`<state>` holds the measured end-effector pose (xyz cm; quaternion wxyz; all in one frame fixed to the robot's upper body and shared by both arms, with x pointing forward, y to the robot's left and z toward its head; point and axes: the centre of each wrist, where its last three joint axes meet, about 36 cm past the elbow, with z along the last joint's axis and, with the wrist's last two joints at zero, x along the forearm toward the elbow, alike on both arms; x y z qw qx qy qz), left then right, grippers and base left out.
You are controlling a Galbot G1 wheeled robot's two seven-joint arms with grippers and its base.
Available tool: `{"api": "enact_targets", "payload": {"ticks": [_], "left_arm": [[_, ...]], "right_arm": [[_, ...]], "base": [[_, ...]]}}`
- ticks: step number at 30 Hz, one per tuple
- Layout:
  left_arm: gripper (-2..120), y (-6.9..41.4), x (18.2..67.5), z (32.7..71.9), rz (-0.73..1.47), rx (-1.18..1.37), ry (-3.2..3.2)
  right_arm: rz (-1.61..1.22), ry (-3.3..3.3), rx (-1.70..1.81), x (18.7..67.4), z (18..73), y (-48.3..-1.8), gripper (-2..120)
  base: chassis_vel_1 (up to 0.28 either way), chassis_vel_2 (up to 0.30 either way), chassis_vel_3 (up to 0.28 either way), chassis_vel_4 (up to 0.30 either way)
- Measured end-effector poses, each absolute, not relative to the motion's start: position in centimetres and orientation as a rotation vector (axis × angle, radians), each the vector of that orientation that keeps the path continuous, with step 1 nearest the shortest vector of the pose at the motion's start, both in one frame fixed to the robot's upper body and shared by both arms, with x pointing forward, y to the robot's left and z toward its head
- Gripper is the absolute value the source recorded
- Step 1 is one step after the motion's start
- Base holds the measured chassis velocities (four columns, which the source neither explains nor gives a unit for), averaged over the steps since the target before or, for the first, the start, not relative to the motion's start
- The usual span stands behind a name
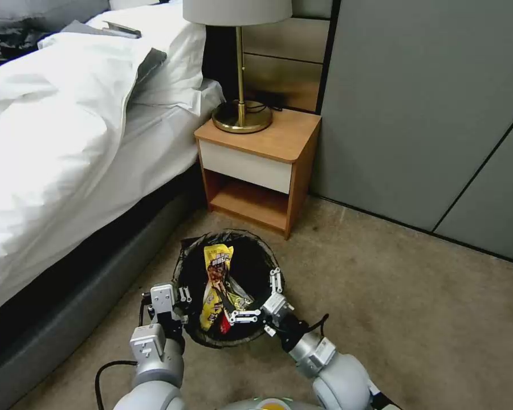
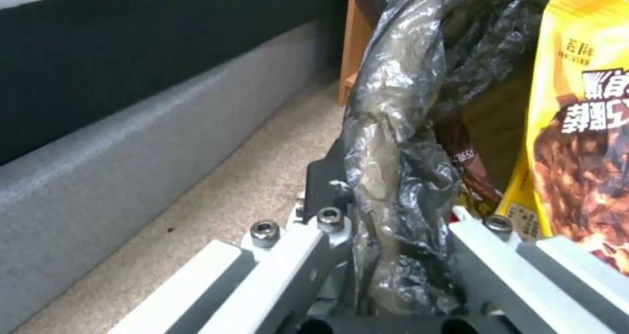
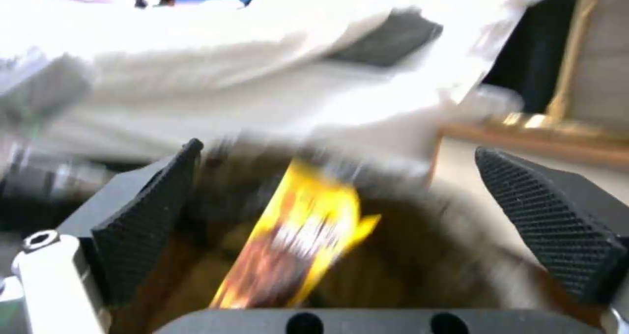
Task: Pick up the trash bin, then pick up the garbage from the floor and place it into the trash bin.
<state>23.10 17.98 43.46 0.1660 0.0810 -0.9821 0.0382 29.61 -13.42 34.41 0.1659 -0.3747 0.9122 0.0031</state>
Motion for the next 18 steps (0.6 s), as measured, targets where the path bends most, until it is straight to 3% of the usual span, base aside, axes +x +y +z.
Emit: {"api": "enact_targets", "payload": {"ticks": [6, 10, 18], "left_arm": [[0, 18.2, 23.2, 43.0, 0.107, 0.217, -2.796], [0, 18.3, 23.3, 42.9, 0.112, 0.219, -2.800], [0, 18.5, 23.4, 43.1, 0.121, 0.219, -2.807]], "right_arm": [[0.046, 2.513, -0.767, 29.7, 41.9, -14.5, 100], [0.013, 2.550, -0.522, 29.1, 43.9, -15.8, 100], [-0.005, 2.637, -0.236, 28.2, 41.8, -18.2, 100]], "base": [[0.000, 0.000, 0.000, 0.000], [0.000, 0.000, 0.000, 0.000], [0.000, 0.000, 0.000, 0.000]]}}
